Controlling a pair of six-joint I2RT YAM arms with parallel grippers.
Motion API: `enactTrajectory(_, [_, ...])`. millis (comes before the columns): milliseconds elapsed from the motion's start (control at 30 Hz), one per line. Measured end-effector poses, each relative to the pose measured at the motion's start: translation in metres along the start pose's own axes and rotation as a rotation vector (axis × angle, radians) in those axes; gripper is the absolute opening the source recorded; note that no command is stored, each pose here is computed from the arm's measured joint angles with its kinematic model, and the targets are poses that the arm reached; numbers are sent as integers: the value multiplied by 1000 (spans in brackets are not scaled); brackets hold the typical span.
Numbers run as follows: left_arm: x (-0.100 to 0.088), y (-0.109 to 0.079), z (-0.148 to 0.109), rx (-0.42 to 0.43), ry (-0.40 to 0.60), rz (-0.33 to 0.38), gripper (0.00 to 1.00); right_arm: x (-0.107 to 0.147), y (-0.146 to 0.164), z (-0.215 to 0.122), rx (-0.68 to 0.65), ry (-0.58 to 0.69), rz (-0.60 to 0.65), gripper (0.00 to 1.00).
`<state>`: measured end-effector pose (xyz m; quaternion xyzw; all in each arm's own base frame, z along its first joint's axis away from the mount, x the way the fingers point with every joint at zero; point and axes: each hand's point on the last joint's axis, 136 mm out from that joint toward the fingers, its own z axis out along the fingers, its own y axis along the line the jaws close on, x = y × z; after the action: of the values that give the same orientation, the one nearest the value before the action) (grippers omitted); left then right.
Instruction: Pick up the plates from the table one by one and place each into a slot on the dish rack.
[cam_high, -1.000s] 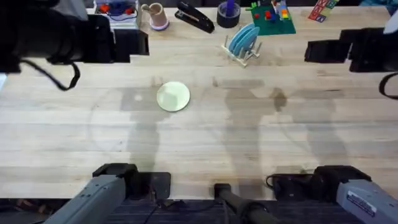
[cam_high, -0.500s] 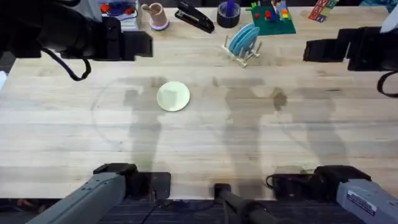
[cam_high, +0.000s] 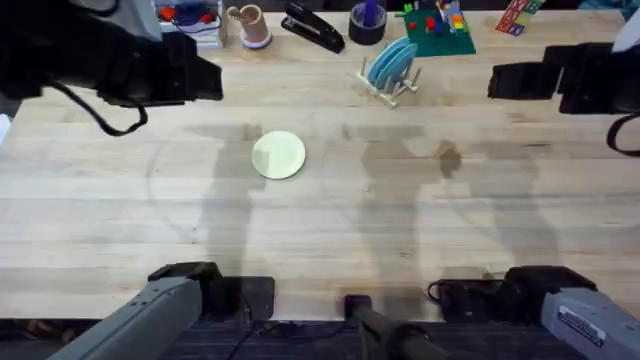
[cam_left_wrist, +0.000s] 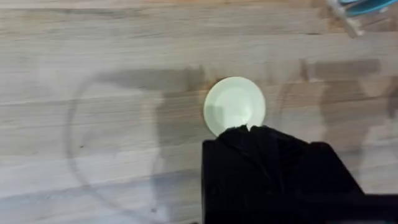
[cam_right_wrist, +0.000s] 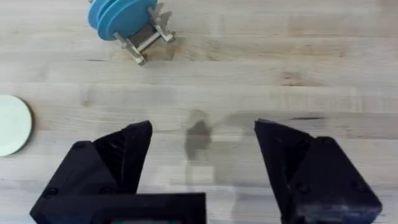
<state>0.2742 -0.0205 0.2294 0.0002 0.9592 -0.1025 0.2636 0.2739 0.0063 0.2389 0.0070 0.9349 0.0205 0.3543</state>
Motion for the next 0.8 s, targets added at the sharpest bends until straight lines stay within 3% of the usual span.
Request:
enactTrajectory(300, [5, -4, -6, 255, -33, -27, 42, 0, 0, 0, 0, 0, 0, 995])
enactTrajectory(500, [27, -8, 8, 401, -19, -55, 42, 0, 0, 0, 0, 0, 0, 994])
enactTrajectory(800, [55, -14, 39, 539, -15, -89, 42, 0, 0, 0, 0, 0, 0, 995])
